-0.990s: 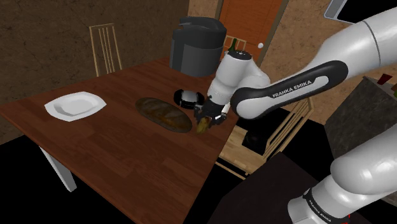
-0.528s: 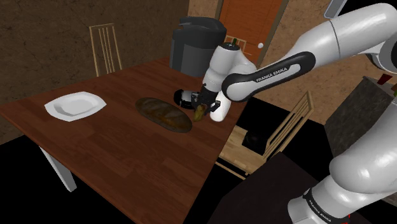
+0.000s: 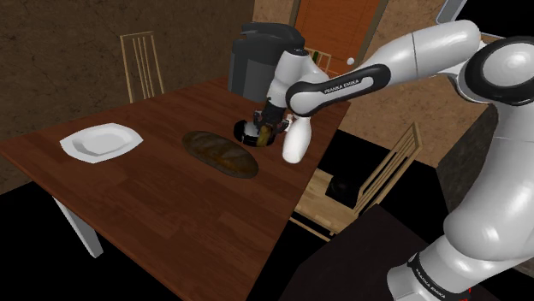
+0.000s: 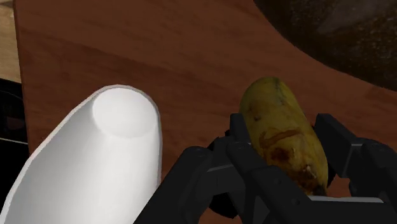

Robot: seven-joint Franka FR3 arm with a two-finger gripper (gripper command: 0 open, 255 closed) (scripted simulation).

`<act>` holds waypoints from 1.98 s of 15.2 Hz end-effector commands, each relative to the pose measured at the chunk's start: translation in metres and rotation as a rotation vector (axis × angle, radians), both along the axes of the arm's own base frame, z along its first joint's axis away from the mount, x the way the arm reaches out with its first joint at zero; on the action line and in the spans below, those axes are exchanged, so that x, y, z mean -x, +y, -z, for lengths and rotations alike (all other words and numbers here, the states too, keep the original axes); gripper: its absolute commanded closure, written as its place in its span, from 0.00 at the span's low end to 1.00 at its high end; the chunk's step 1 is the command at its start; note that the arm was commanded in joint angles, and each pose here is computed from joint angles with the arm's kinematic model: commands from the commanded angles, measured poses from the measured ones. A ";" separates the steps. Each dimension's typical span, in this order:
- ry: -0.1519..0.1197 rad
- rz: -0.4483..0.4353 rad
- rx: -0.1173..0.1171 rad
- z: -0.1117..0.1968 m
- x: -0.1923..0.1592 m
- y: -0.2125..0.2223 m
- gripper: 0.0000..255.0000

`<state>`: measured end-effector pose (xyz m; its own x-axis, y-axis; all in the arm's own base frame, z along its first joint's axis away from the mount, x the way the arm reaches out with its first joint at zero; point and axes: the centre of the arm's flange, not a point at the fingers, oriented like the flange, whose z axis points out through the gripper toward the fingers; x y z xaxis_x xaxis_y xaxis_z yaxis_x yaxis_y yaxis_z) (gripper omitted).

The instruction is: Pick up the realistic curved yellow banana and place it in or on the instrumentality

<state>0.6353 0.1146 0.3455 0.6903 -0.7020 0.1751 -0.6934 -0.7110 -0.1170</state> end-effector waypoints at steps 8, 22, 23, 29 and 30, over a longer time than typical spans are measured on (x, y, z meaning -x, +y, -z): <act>0.000 0.000 0.001 0.001 -0.103 -0.061 1.00; 0.000 0.000 0.001 0.039 -0.178 -0.101 1.00; 0.000 0.000 0.001 0.044 -0.178 -0.101 1.00; 0.000 0.000 0.001 0.068 -0.178 -0.101 1.00; 0.000 0.000 0.001 0.068 -0.178 -0.101 1.00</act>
